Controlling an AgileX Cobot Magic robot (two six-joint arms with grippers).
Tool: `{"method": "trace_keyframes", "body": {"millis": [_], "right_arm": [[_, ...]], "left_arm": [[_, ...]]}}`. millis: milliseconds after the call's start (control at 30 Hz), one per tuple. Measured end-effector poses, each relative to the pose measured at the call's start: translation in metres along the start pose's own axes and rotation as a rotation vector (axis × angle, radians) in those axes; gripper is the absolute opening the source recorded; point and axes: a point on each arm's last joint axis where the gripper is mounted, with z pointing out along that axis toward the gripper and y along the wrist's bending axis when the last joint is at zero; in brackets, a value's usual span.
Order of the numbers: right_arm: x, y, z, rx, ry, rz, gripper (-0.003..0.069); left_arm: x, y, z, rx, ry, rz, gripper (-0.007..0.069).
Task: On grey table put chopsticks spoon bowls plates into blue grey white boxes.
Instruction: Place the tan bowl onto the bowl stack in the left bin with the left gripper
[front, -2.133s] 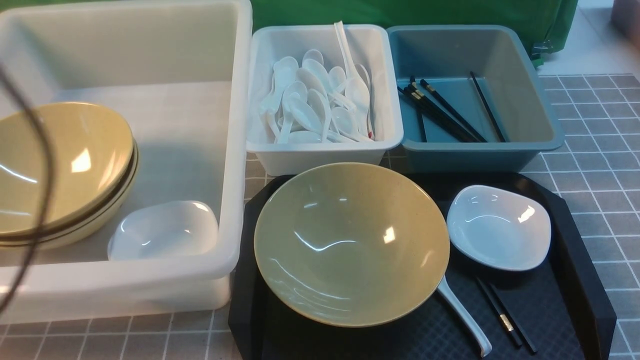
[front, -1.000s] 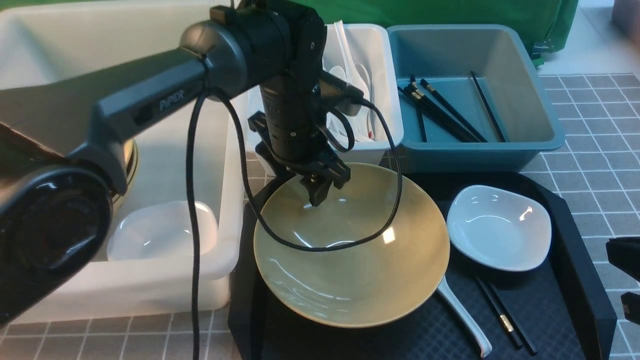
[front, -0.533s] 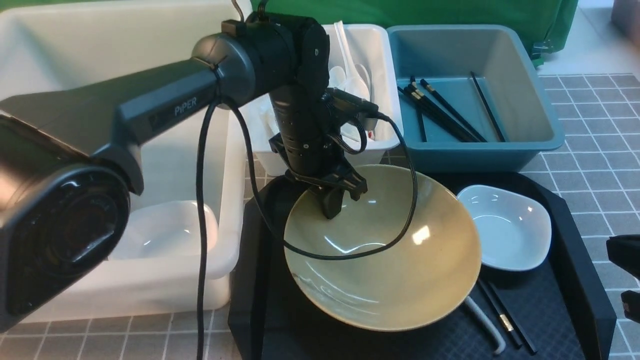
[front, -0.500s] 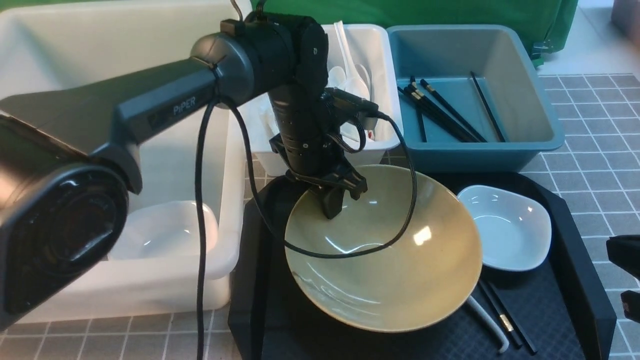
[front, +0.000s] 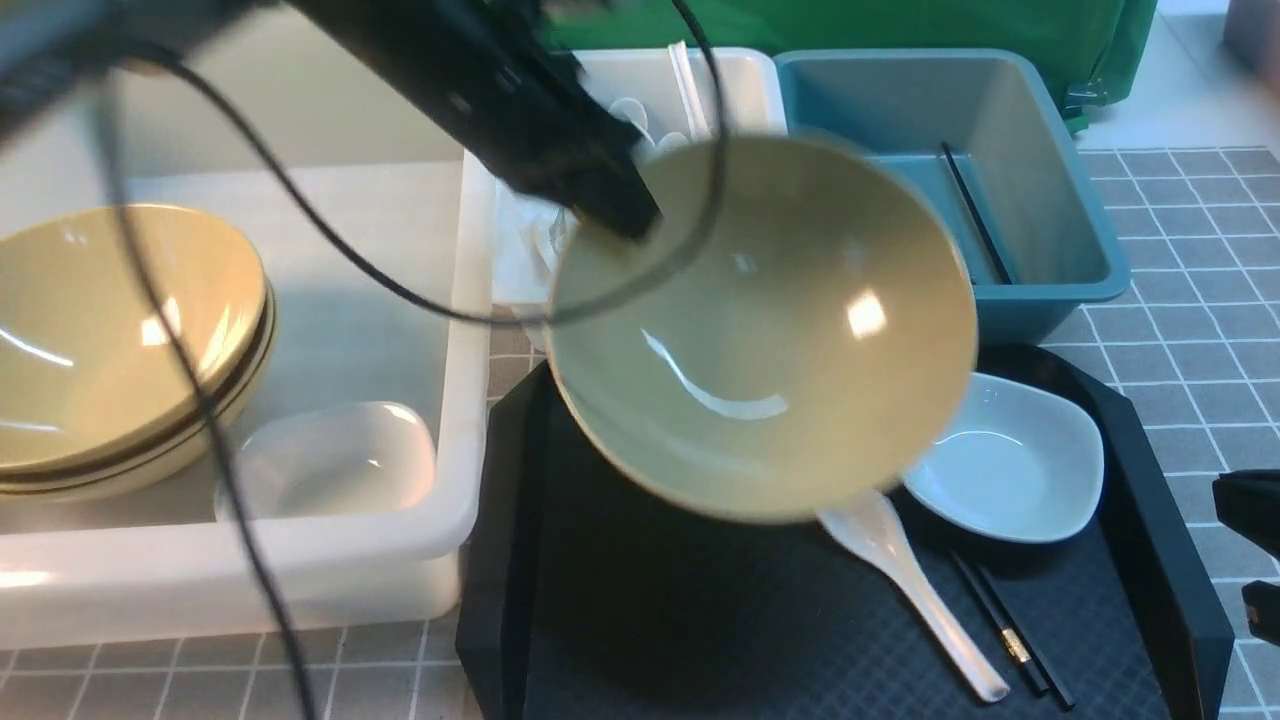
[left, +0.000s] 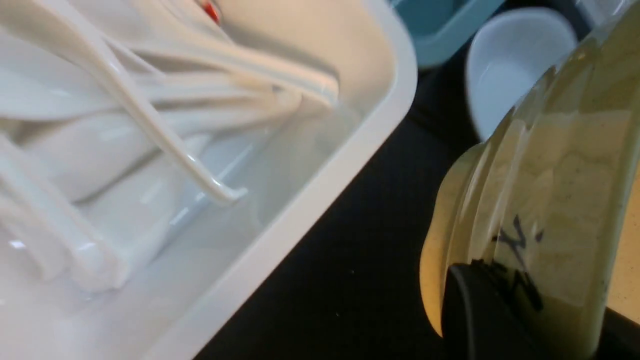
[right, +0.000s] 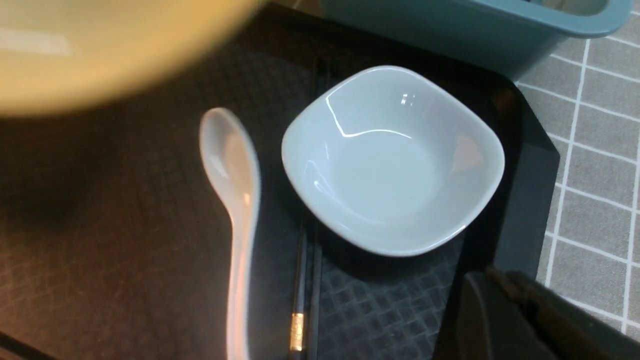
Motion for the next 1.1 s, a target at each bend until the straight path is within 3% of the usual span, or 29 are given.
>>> {"method": "trace_keyframes", "body": {"millis": [233, 367, 400, 467, 667, 933, 1000, 1100], "right_arm": [[0.000, 0.000, 0.000, 0.000, 0.000, 0.000, 0.0037], [0.000, 0.000, 0.000, 0.000, 0.000, 0.003, 0.0037], [0.000, 0.000, 0.000, 0.000, 0.000, 0.003, 0.0037], [0.000, 0.000, 0.000, 0.000, 0.000, 0.005, 0.0037], [0.000, 0.000, 0.000, 0.001, -0.003, 0.005, 0.0039], [0.000, 0.000, 0.000, 0.001, -0.003, 0.005, 0.0042], [0.000, 0.000, 0.000, 0.001, -0.002, 0.005, 0.0042], [0.000, 0.000, 0.000, 0.001, -0.002, 0.005, 0.0045]], "left_arm": [[0.024, 0.042, -0.132, -0.204, -0.240, -0.122, 0.0006], [0.067, 0.080, -0.201, -0.384, -0.341, -0.314, 0.0006], [0.069, 0.082, -0.204, -0.392, -0.344, -0.326, 0.0006], [0.108, 0.108, -0.230, -0.501, -0.342, -0.478, 0.0006], [0.177, 0.145, -0.232, -0.611, -0.240, -0.749, 0.0006], [0.206, 0.165, -0.205, -0.707, -0.193, -0.849, 0.0015], [0.209, 0.167, -0.202, -0.727, -0.183, -0.843, 0.0035], [0.214, 0.169, -0.198, -0.746, -0.163, -0.840, 0.0162]]}}
